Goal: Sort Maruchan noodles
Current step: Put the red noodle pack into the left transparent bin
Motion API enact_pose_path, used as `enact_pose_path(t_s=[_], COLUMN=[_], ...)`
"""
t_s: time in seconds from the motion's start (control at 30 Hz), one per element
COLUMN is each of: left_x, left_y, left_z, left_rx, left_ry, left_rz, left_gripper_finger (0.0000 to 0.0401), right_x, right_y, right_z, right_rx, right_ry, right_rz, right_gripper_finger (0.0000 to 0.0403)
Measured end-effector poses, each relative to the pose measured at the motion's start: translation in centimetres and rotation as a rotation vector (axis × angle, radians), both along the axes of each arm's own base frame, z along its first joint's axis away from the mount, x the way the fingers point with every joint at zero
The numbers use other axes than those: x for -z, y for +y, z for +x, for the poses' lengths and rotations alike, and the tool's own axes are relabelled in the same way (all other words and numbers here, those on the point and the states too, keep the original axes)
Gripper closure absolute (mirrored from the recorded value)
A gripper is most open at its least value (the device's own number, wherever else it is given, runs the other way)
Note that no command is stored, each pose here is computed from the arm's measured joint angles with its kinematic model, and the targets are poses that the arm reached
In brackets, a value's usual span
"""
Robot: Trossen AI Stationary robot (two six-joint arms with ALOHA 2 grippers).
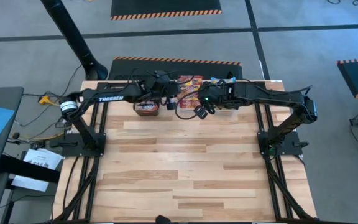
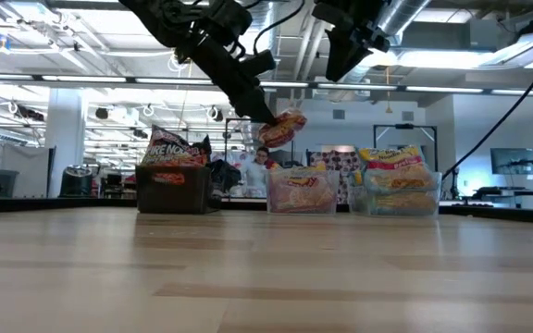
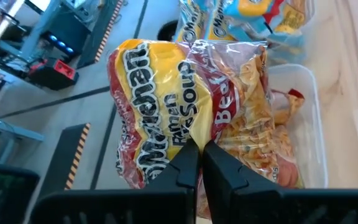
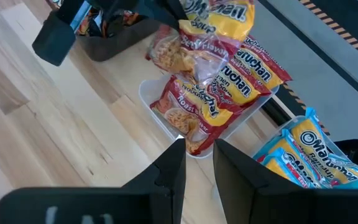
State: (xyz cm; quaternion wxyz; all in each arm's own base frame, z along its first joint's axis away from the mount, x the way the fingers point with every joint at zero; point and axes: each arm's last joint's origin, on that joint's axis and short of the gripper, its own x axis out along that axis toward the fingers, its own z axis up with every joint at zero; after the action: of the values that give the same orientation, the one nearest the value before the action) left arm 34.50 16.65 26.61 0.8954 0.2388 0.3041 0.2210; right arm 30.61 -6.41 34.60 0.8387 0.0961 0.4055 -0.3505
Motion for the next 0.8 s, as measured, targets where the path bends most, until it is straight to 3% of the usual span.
enact_pose_path(t_s=[0.57,0.8], left_x=[0.1,1.9], left_y=[-0.9,-1.2], left_z=[0.5,1.5], left_rx=[0.087,0.066], left_ry=[-0.035,-0.016], left_rz=[-0.076,-0.106], left_gripper_finger=[0.0401,0.0401], right_x=[-0.3,-0.4], right_y=[-0.1,-0.1], right_z=[0.4,0.5], right_rx=[0.001,0.001], right_ry=[-0.059,-0.07], right_rz=[-0.009,-0.011], right_gripper_finger=[0.0296,0.0296])
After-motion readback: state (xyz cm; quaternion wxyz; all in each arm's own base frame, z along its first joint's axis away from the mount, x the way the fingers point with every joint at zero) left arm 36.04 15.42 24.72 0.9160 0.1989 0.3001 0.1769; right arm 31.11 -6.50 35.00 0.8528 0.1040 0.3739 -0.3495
